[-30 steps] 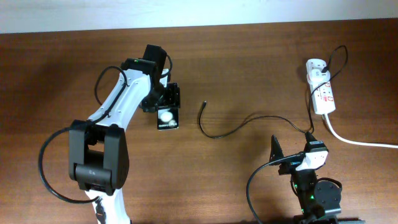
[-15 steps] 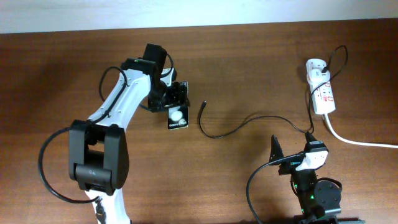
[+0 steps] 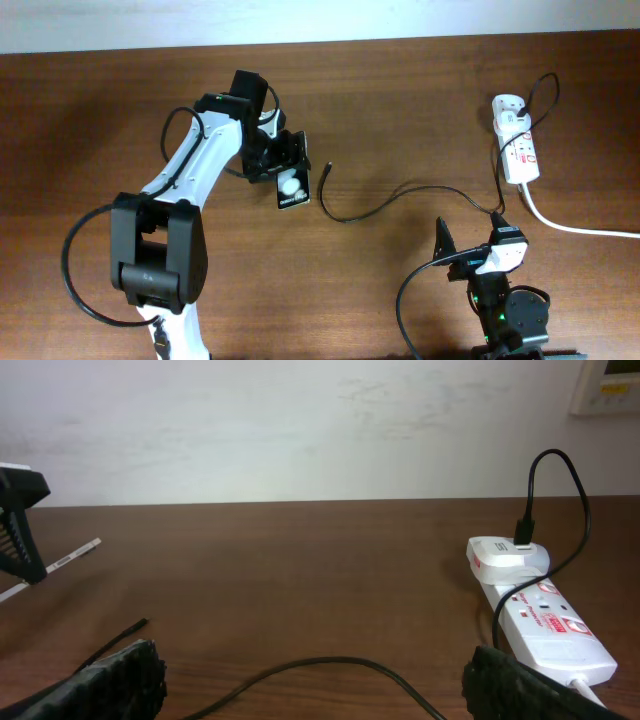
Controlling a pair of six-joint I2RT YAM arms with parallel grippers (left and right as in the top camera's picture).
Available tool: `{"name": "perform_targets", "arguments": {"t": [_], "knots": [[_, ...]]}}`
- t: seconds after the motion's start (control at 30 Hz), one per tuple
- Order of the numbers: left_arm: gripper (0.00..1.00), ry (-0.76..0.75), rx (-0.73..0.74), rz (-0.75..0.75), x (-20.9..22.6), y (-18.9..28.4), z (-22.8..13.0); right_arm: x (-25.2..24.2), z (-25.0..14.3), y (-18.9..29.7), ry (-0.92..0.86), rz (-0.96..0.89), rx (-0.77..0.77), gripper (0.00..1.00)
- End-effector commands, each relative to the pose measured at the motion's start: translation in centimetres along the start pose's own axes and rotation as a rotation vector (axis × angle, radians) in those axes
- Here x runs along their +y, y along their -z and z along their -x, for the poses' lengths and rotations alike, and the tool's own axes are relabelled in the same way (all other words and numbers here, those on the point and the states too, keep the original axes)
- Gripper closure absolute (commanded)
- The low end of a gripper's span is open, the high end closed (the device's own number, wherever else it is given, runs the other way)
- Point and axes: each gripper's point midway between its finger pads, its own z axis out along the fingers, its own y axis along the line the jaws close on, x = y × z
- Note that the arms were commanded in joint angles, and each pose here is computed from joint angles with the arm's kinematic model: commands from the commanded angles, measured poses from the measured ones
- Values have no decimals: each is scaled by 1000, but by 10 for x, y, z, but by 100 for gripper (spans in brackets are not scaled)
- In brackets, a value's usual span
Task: Plug charger to phone and switch on socket
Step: 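Lift the phone with the left gripper and tilt it upright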
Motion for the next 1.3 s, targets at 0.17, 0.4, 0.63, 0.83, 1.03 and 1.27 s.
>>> {"name": "perform_targets", "arguments": {"t": [0.17,0.4,0.63,0.83,1.03,1.27], "knots": [[100,35,34,-153,-31,8,-3,0,-2,0,-5,4,3,1],[100,79,46,-173,-34,9,-4,0,-2,0,-5,4,3,1],[100,122,98,-371,-47,28,-3,0,-2,0,-5,4,3,1],[100,157,128,-509,-52,47,0,0,-2,0,-5,4,3,1],[100,283,164,-521,-53,50,0,0,-2,0,-5,4,3,1],[100,321,209,-619,-62,63,-1,0,-2,0,-5,4,3,1]]}}
